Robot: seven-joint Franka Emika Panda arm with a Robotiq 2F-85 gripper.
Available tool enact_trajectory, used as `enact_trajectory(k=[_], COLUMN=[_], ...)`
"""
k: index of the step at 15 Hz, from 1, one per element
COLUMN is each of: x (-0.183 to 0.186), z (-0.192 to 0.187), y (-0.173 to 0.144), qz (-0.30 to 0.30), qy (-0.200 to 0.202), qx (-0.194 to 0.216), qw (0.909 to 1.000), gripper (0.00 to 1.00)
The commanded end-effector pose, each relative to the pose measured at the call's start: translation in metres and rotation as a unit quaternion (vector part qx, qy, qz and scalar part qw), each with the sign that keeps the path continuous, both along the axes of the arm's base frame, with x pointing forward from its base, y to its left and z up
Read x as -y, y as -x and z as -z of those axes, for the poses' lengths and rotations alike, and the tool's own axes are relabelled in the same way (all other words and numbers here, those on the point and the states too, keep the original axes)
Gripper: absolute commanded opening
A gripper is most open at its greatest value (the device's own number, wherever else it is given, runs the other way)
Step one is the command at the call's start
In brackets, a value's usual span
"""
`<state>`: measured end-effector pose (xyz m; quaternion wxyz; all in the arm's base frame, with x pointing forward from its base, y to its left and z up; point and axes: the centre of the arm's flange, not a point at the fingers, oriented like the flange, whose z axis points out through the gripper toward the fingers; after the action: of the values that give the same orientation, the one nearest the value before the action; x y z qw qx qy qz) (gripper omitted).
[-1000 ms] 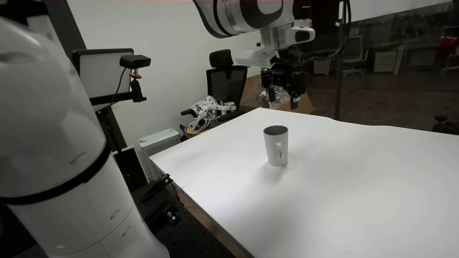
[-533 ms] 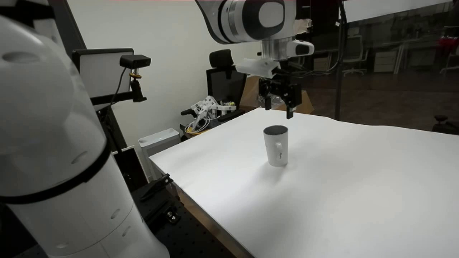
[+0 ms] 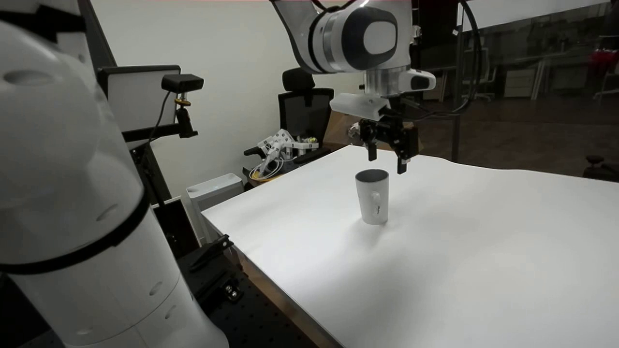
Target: Move the white mug from left to right
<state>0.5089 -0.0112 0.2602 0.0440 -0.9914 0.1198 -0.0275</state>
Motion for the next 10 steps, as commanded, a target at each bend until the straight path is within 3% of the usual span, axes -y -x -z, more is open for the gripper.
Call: enact_trajectory(k=[1,10], x=[0.002,-0.014], z=[0.025,0.058], y=[-0.031,-0.062], qz=[0.014,-0.009], qy=[0.009,0.018], qx=[-0.016,-0.05], qw=[0.9997,0.9985], gripper=[1.0,1.0])
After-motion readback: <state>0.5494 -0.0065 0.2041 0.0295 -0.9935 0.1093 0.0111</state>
